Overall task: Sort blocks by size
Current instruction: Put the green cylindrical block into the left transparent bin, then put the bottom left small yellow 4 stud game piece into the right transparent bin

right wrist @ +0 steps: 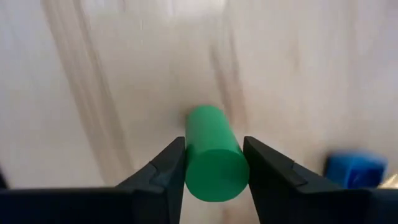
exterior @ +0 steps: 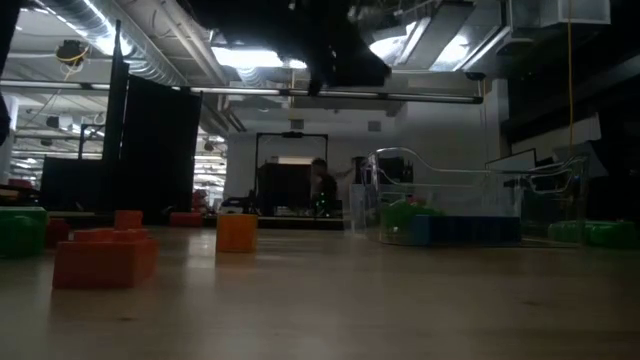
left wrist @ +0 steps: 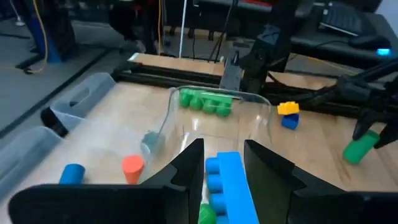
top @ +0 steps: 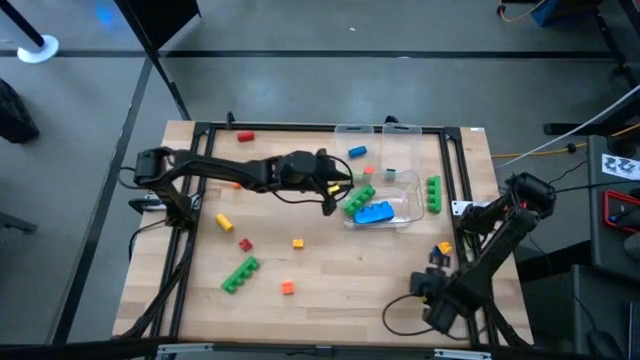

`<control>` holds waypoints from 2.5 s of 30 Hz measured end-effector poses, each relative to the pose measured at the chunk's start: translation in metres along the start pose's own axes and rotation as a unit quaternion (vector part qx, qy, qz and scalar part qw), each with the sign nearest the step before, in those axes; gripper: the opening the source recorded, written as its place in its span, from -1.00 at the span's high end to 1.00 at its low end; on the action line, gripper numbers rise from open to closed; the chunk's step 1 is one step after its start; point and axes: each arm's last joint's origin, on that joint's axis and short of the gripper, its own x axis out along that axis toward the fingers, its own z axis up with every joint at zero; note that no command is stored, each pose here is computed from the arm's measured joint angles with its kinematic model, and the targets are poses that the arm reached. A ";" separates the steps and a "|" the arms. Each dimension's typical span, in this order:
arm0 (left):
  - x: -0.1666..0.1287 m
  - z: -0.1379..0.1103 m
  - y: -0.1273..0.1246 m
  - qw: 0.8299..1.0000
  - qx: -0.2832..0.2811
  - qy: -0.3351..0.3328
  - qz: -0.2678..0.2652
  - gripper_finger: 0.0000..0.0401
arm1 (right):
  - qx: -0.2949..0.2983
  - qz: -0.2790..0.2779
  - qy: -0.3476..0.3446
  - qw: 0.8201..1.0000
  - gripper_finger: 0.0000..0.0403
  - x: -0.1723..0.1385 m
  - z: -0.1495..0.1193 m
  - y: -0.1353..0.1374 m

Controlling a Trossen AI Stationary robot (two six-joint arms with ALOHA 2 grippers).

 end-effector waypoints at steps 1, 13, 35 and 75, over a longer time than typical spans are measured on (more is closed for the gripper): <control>-0.007 0.004 0.000 1.000 0.003 0.006 0.000 0.52 | -0.008 -0.001 -0.013 1.000 0.31 -0.002 0.007 -0.001; -0.112 0.026 0.007 0.991 0.005 0.133 0.010 0.57 | -0.172 -0.119 -0.188 0.960 0.30 -0.052 0.124 -0.044; -0.131 -0.038 -0.006 0.947 -0.102 0.302 0.039 0.57 | -0.106 -0.228 -0.162 0.954 0.23 -0.051 0.243 -0.287; -0.082 -0.100 -0.090 0.969 0.090 0.218 -0.067 0.57 | -0.038 -0.264 -0.067 0.961 -0.29 0.020 0.264 -0.355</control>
